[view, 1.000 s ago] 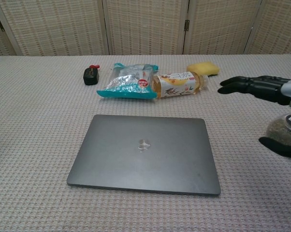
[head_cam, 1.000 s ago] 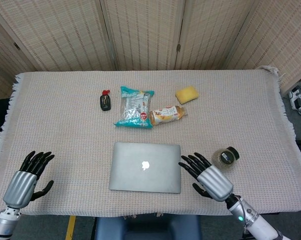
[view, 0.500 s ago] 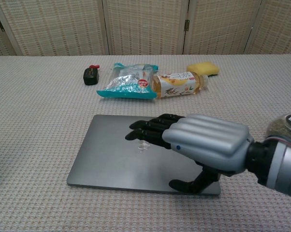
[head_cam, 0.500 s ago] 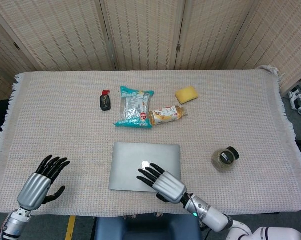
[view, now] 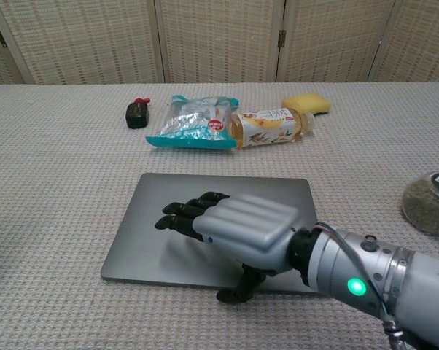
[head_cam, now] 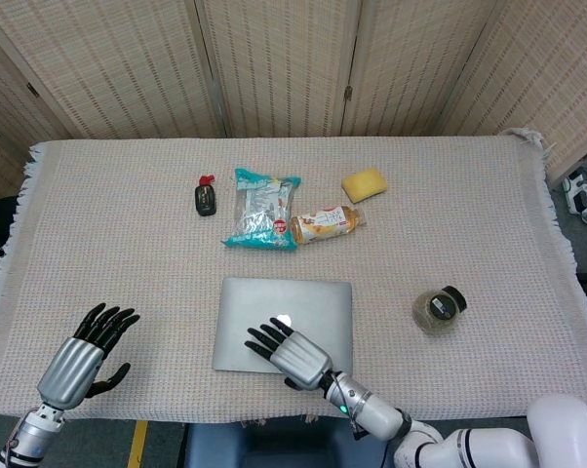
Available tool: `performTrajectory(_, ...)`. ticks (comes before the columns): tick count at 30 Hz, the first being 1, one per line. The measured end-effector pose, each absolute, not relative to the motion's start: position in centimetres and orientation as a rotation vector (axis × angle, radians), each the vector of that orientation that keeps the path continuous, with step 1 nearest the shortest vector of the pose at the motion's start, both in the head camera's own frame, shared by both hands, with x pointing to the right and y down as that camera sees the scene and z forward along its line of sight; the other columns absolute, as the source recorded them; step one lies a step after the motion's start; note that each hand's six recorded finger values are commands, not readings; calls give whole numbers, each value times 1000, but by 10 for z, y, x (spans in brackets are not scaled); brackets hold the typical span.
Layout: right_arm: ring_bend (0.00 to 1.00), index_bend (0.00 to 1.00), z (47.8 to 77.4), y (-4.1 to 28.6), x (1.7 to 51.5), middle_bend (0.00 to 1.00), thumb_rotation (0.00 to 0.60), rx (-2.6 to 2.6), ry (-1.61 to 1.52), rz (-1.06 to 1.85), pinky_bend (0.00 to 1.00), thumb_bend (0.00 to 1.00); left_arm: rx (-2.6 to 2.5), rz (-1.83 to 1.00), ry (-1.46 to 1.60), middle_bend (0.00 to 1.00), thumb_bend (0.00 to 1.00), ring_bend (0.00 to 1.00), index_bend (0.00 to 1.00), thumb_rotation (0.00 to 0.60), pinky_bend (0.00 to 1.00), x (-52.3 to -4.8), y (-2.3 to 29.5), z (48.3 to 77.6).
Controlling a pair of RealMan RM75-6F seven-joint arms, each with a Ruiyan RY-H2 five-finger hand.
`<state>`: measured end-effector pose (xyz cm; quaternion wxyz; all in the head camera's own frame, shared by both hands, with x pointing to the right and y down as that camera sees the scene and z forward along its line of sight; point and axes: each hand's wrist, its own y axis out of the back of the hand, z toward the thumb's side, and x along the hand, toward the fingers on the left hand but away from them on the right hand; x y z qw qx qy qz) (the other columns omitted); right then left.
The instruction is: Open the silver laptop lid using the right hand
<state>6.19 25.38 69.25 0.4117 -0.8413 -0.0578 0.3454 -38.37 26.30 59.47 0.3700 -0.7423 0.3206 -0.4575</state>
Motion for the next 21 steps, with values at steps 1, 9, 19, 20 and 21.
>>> performTrajectory(1,0,0,693,253,60,0,600,-2114,-144,868,0,288,-1904,-1174,824,151,408,104,138,600,0,-384,263,595)
performTrajectory(9,0,0,700,249,50,0,600,-2094,-141,876,0,289,-1907,-1182,829,151,408,103,137,600,0,-386,263,597)
performTrajectory(19,0,0,704,251,41,0,600,-2081,-128,882,0,289,-1912,-1183,836,151,408,99,132,600,0,-388,264,599)
performTrajectory(20,0,0,705,251,41,0,600,-2079,-127,884,0,289,-1912,-1183,837,151,408,99,132,600,0,-388,264,599)
performTrajectory(21,0,0,705,251,40,0,600,-2076,-127,886,0,289,-1912,-1184,838,151,408,99,131,600,0,-388,264,599)
